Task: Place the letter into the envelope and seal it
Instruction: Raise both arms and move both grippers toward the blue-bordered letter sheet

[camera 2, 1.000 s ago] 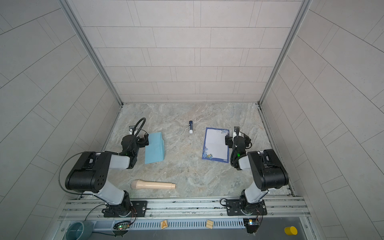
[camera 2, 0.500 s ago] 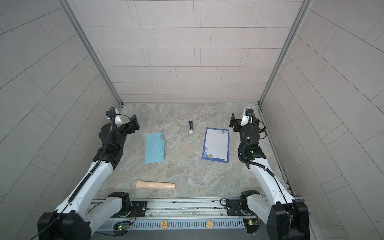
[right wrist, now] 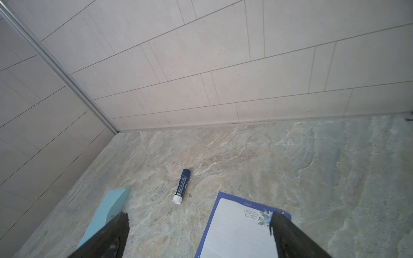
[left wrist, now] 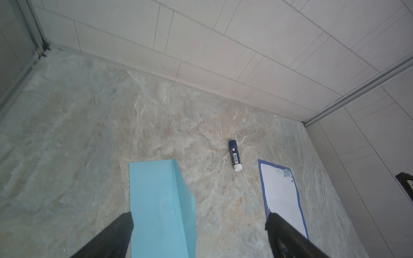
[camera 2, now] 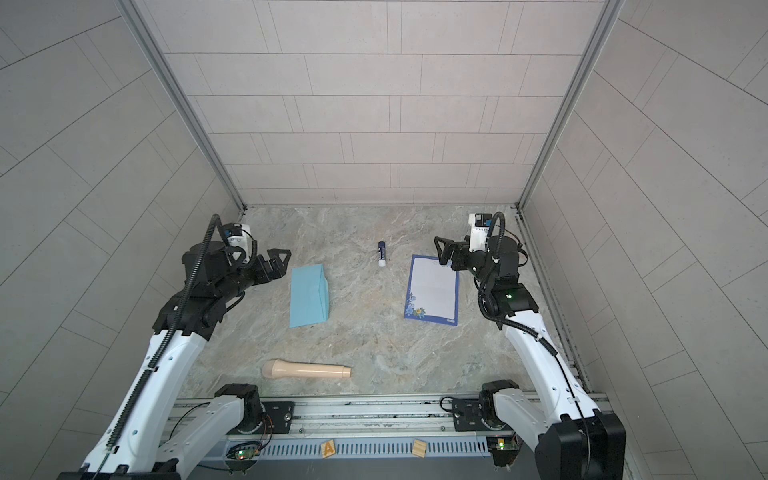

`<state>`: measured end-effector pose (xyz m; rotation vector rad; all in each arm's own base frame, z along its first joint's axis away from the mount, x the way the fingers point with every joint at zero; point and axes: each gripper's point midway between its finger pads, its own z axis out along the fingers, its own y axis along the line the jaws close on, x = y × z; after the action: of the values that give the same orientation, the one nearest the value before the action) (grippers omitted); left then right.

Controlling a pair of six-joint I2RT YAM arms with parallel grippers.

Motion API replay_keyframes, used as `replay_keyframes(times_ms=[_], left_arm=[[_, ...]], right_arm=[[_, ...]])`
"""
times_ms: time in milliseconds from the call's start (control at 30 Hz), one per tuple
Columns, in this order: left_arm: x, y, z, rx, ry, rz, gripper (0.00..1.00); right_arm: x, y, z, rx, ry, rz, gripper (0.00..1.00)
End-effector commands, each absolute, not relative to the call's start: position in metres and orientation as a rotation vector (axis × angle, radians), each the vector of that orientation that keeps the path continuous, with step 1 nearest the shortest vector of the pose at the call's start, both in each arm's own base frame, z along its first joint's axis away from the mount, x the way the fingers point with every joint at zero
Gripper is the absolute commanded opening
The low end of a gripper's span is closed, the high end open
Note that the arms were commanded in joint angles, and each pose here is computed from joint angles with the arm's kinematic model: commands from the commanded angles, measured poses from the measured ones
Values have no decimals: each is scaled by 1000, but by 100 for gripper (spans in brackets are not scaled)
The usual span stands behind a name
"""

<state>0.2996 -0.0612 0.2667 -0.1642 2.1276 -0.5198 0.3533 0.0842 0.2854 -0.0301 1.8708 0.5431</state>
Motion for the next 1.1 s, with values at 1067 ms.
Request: replay_keyframes(times_ms=[1067], left_arm=[[284,-232,216,41,2255,-1035,96]], right_arm=[[289,68,161,492,2294,664,99]])
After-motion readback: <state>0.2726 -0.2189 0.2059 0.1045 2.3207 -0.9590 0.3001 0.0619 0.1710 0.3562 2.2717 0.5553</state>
